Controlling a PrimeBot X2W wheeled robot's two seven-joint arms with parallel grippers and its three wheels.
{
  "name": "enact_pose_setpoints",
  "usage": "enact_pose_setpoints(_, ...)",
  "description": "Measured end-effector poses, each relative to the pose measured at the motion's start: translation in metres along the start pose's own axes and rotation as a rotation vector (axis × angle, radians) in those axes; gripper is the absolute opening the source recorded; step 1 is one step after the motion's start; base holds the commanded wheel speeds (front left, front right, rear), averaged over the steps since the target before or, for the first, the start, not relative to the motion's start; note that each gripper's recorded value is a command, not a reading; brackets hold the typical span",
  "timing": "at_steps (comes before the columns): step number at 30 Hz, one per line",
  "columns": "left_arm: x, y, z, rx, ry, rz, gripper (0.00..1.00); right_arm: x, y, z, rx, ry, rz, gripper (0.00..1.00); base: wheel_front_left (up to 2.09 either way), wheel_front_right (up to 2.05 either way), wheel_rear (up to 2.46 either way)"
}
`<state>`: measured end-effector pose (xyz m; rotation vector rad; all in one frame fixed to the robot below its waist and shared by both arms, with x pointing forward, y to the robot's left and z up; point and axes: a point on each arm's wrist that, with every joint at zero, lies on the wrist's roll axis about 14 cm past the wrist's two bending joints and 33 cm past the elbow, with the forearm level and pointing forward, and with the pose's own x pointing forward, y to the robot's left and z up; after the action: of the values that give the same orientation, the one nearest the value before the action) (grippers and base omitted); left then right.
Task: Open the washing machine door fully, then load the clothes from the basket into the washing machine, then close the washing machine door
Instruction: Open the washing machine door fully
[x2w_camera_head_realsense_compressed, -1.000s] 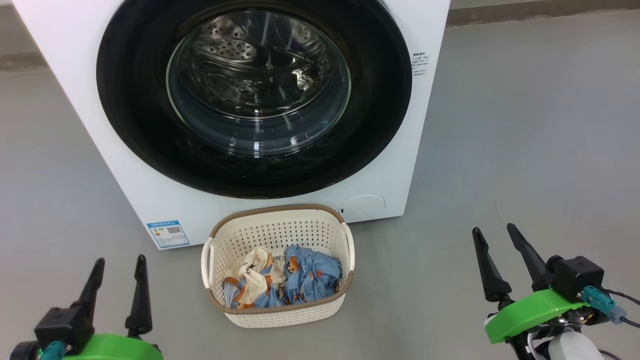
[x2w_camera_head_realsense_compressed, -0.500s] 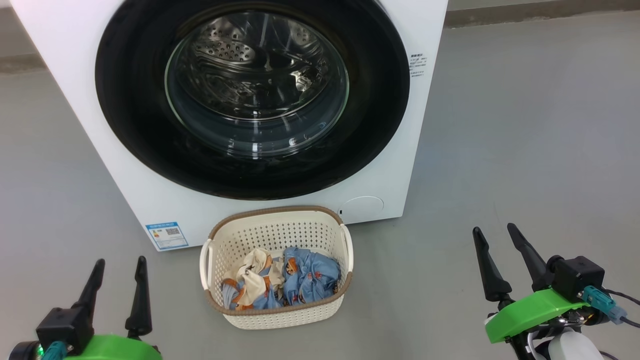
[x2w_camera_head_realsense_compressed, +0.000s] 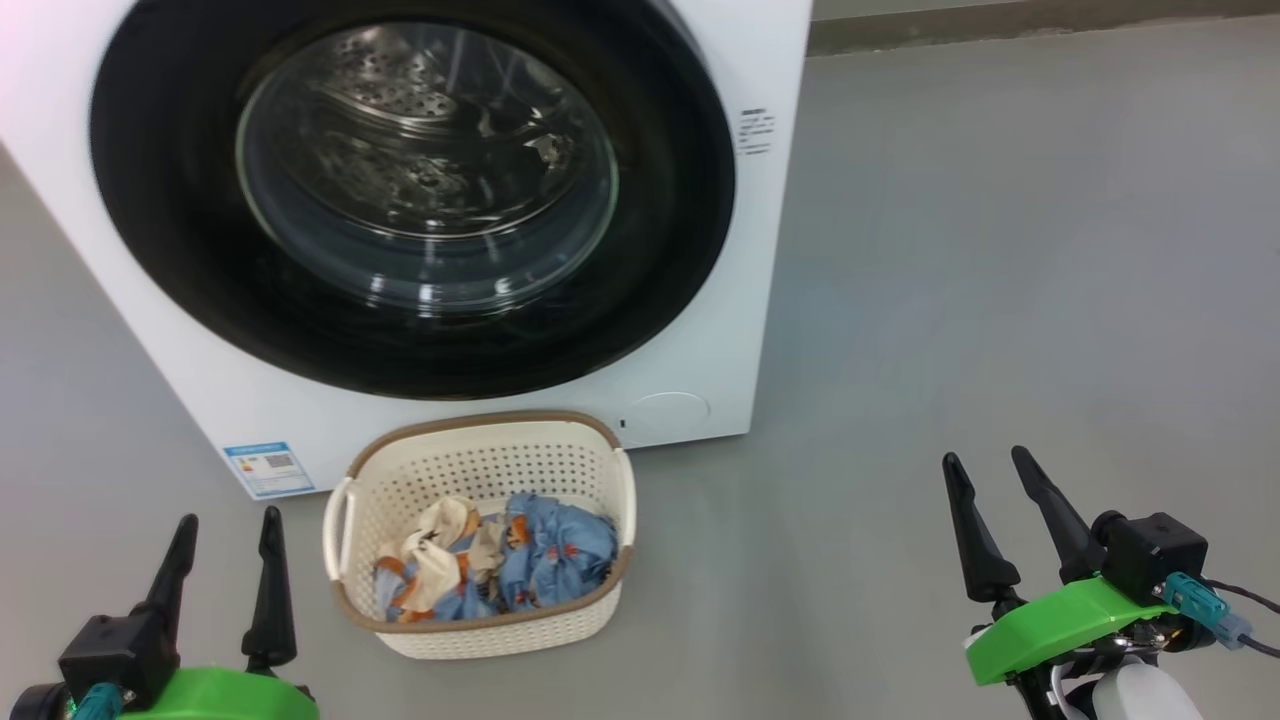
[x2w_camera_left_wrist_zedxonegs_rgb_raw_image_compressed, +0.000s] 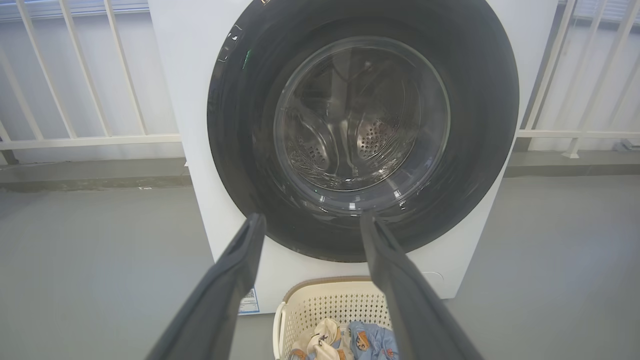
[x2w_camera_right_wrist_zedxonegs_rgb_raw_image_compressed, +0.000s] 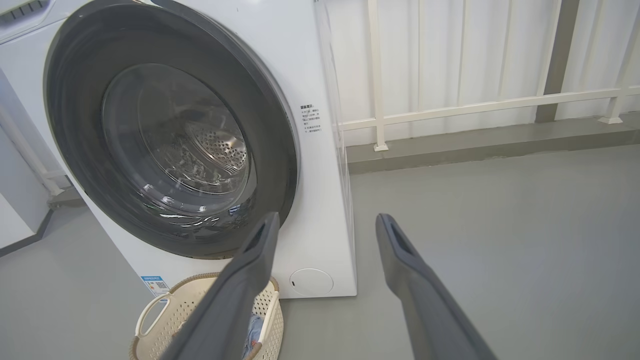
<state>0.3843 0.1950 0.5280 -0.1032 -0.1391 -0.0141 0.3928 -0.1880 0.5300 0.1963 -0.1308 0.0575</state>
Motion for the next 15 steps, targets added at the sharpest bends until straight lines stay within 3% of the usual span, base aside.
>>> enact_pose_setpoints(8, 0.0014, 0.0008, 0.0062, -0.004, -0.023, 0.013, 1.00, 0.0022, 0.0000, -0.0013, 0.001, 0.002, 0.001, 1.00, 0.91, 0.87, -1.78)
enact_pose_setpoints(15, 0.0020, 0.0001, 0.0054, 0.010, -0.021, 0.011, 1.00, 0.0030, 0.0000, -0.0031, 0.001, 0.006, 0.001, 1.00, 0.33, 0.33, -0.66)
